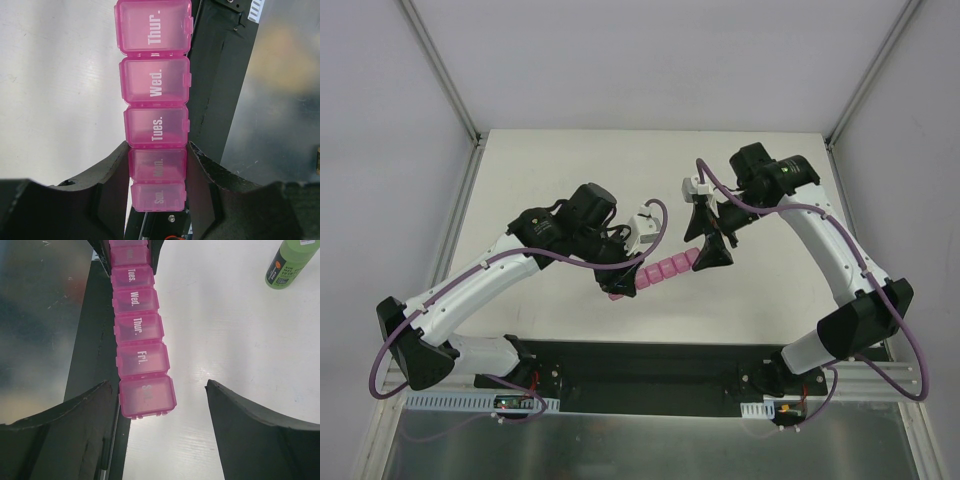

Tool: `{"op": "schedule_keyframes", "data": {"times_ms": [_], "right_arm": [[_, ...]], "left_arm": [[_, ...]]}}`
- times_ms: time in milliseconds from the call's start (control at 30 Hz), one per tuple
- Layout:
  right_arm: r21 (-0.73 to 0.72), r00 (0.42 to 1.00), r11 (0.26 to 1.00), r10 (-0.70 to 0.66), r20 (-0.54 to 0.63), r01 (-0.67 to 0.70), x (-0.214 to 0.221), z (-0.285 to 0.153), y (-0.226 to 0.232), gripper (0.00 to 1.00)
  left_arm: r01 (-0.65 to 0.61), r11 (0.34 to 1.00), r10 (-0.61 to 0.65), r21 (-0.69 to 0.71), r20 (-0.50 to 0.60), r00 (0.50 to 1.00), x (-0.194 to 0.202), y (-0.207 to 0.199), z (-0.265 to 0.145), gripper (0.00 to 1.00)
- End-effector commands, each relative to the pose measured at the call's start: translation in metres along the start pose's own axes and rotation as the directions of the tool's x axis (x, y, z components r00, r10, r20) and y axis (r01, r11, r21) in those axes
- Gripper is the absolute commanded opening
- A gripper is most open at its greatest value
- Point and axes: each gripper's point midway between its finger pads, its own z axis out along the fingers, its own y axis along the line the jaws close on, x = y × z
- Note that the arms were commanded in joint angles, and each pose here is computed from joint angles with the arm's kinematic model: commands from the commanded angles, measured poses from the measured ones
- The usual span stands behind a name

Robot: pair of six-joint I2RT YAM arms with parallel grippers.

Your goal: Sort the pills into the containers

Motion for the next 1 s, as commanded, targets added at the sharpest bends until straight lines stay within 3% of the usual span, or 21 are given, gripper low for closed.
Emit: {"op": "schedule_keyframes", "data": {"times_ms": [0,333,633,967], "right_arm": [[-0.056,0.997,0.996,0.074,-0.018,-0.075,0.001,-0.003,0.024,0.79],[-0.069,0.996,0.994,0.08,-0.029,-0.082,0.003,-0.001,0.026,0.59],[-0.086,0.995,0.991,0.099,-0.016,-0.1,-0.006,-0.004,0.032,0.31],[-0.168,0.948,0.933,0.319,-0.025,-0.318,-0.012,0.002,0.035,0.29]], "left_arm": [[-0.031,0.999,0.03,0.031,0.034,0.999,-0.01,-0.011,-0.007,0.0],[-0.033,0.999,0.032,0.029,0.034,0.999,-0.011,-0.01,-0.006,0.0],[-0.038,0.999,0.038,-0.018,0.004,0.999,-0.002,0.001,-0.002,0.0],[-0.112,0.968,0.089,-0.225,-0.111,0.99,0.017,0.039,0.004,0.0]]}}
